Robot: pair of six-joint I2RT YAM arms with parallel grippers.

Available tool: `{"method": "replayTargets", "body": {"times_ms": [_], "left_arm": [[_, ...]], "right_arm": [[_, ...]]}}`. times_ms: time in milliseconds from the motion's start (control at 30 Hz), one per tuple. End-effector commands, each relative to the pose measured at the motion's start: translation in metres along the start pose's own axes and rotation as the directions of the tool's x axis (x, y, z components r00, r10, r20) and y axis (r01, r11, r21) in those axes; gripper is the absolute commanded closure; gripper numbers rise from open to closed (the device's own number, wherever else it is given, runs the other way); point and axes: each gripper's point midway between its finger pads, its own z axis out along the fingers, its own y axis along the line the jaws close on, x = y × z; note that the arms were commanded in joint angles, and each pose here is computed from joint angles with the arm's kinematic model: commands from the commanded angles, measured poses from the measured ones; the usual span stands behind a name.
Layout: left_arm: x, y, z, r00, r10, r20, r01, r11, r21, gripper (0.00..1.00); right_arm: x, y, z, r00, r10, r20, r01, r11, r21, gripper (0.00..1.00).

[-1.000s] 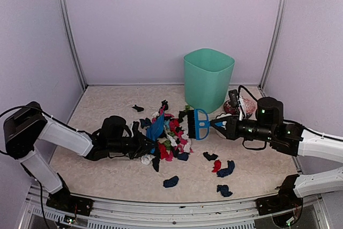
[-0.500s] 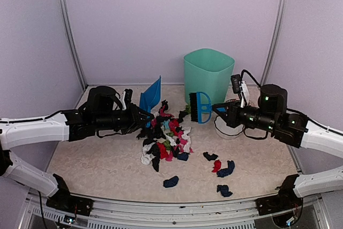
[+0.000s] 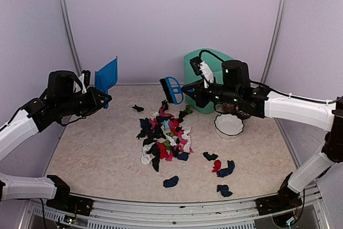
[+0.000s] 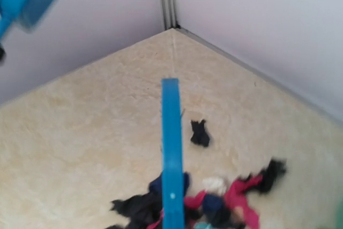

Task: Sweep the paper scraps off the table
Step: Adjust the paper scraps at the center of the board, then sweep the paper scraps at the center of the board.

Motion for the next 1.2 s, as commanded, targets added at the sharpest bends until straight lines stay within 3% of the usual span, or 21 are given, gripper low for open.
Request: {"method": "replayTargets", "body": {"times_ms": [0,233,433,633,800,1167], "left_arm": [[-0.016,0.012,-0.024,0.987,0.158,0.023,-0.157,0.987,-0.043,1.0],[-0.008,0.026,-0.031,0.966,0.256,0.021,-0.255,0.966,-0.044,1.0],[0.002,0.034,-0.03,0.96,0.279,0.031,-0.278,0.96,-0.032,1.0],[0.001,0.041,-0.037,0.949,0.312,0.037,-0.309,0.949,-0.065,1.0],[-0.007,0.038,-0.05,0.941,0.318,0.118,-0.311,0.948,-0.071,1.0],[-0.003,0.047,-0.047,0.945,0.309,0.109,-0.299,0.95,-0.094,1.0]], "right_arm": [[-0.032,0.012,0.03,0.958,-0.278,0.07,0.282,0.958,-0.055,1.0],[-0.034,0.012,0.082,0.822,-0.56,0.106,0.566,0.824,-0.028,1.0],[-0.016,-0.008,0.132,0.698,-0.713,0.067,0.711,0.701,0.049,1.0],[0.0,-0.023,0.183,0.585,-0.811,0.028,0.807,0.585,0.078,1.0],[0.027,-0.033,0.221,0.492,-0.871,-0.006,0.869,0.49,0.075,1.0],[0.111,-0.048,0.289,0.214,-0.972,-0.092,0.975,0.219,-0.044,1.0]]}}
